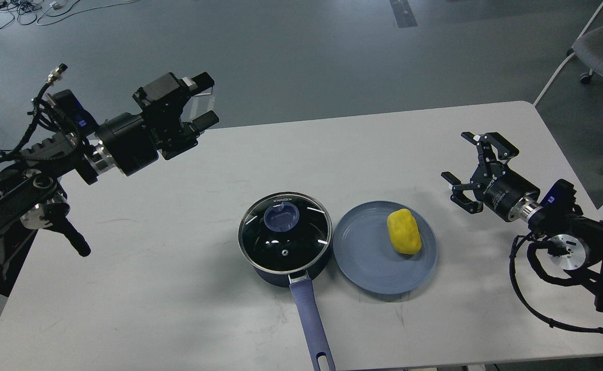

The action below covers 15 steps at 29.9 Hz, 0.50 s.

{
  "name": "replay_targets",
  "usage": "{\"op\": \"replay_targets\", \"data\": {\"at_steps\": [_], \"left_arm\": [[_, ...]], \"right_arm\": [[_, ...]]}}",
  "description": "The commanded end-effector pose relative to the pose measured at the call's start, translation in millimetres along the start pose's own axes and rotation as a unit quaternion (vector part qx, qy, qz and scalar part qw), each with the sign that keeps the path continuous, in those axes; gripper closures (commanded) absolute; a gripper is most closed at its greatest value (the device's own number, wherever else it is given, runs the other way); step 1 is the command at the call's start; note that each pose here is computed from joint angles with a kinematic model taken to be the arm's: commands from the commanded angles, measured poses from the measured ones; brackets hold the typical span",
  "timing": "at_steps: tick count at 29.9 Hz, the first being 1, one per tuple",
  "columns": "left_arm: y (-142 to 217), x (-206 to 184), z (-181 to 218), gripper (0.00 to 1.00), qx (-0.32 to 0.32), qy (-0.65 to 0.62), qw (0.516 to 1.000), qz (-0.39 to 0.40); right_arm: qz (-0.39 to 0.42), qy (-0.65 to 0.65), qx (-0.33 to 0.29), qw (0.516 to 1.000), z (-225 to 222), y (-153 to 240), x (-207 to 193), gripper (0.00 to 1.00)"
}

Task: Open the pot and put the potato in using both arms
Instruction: 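Raise the left gripper and swing it toward the pot lid knob, then lower the left gripper onto the blue lid knob and grasp it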

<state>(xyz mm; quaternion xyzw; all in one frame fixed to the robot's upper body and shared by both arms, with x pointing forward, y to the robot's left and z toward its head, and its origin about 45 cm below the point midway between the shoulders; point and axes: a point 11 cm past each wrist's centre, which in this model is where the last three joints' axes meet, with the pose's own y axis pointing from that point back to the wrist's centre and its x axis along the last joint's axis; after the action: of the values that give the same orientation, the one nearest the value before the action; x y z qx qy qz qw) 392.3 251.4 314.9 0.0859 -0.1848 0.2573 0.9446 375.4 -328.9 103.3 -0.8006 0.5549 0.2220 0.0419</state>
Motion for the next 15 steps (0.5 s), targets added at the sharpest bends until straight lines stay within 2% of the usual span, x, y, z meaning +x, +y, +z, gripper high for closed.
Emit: {"op": "replay_targets", "data": {"at_steps": [1, 5, 7, 9, 15], "left_arm": [[-10, -30, 11, 0.02, 0.030, -0.142, 0.986, -0.088], [-15, -54, 10, 0.02, 0.057, -0.283, 0.945, -0.156], [-21, -64, 5, 0.02, 0.072, -0.389, 0.899, -0.187], [-29, -68, 0, 0.02, 0.074, -0.442, 0.873, -0.195], [-38, -75, -26, 0.02, 0.096, -0.504, 0.831, -0.215]], "right_arm": [[-0.001, 0.002, -0.002, 1.000, 1, 0, 0, 0.00], [0.000, 0.001, -0.002, 1.000, 1, 1, 0, 0.00], [0.000, 0.002, -0.004, 1.000, 3, 2, 0, 0.00], [0.000, 0.002, -0.005, 1.000, 4, 2, 1, 0.00], [-0.005, 0.009, -0.019, 1.000, 10, 4, -1, 0.00]]}}
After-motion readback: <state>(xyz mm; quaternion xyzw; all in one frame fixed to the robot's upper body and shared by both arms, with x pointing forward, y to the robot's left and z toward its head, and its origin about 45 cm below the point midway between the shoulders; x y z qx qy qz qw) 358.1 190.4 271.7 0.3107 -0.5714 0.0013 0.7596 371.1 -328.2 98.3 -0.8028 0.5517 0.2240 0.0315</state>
